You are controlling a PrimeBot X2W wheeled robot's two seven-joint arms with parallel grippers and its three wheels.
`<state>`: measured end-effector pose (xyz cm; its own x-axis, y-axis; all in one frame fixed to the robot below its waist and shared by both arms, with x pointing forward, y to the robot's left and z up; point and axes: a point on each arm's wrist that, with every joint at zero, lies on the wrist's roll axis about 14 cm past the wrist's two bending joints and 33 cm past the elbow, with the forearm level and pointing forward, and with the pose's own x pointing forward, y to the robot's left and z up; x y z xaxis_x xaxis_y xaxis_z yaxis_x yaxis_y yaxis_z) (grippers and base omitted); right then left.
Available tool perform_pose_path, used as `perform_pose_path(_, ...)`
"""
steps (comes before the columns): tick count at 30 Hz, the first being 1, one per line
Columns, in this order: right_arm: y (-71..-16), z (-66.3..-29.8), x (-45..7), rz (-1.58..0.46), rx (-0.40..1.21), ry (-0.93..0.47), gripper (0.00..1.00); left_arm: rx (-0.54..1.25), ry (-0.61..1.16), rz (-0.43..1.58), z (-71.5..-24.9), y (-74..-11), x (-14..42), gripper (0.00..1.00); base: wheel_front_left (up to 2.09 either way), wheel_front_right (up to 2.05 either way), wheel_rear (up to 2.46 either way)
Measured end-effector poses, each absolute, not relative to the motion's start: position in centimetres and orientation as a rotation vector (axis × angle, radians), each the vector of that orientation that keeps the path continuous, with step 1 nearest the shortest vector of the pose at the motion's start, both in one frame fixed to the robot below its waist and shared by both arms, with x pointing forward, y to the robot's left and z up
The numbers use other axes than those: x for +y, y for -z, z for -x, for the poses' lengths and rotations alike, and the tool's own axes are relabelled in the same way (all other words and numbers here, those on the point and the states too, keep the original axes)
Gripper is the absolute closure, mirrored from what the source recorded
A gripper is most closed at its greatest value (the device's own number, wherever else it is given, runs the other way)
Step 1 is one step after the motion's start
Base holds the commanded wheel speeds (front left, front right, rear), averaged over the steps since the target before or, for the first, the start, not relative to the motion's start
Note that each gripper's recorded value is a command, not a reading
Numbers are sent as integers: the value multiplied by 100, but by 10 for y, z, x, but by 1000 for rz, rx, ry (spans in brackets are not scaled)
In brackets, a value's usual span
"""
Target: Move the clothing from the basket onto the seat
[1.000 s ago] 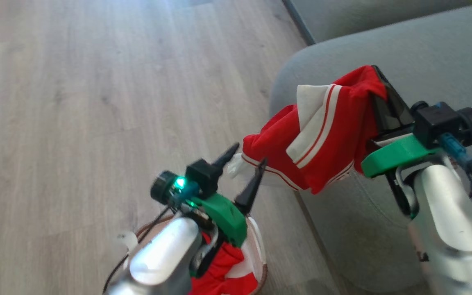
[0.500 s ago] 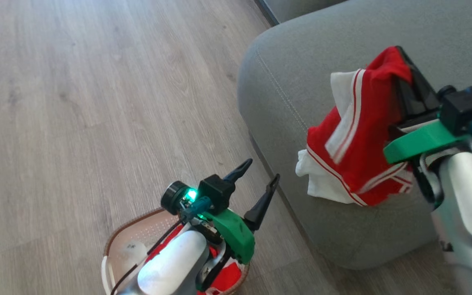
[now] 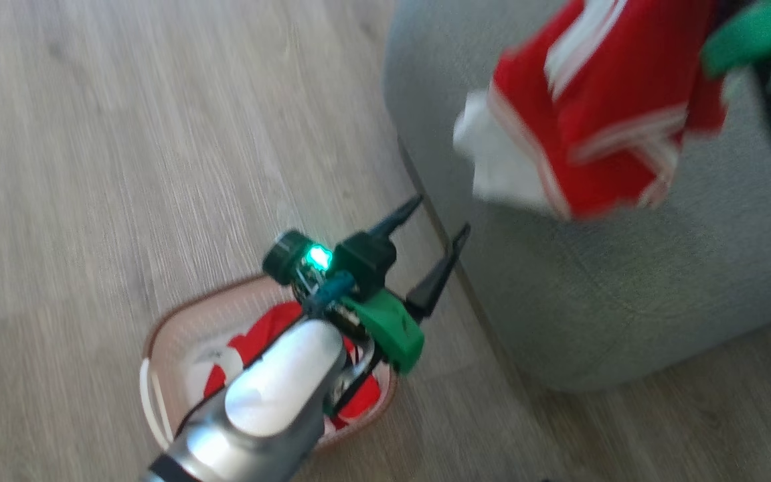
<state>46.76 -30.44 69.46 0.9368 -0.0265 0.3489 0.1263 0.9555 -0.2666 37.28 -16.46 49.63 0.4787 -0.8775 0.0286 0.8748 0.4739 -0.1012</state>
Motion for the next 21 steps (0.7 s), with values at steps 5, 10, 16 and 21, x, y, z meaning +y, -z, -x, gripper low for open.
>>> perform_pose_path(5, -733, -523, -322, 319, -392, 119, 100, 29, 1023, 125, -409, -482, -158, 0, 0, 0, 0)
perform_pose_path(10, -749, -567, -353, 372, -404, 202, 100, 37, 989, 126, -438, -461, -147, 0, 0, 0, 0)
perform_pose_path(16, -727, -610, -380, 375, -377, 280, 100, 44, 951, 123, -465, -437, -133, 0, 0, 0, 0)
perform_pose_path(21, -644, -635, -397, 281, -230, 332, 100, 73, 922, 126, -476, -415, -123, 0, 0, 0, 0)
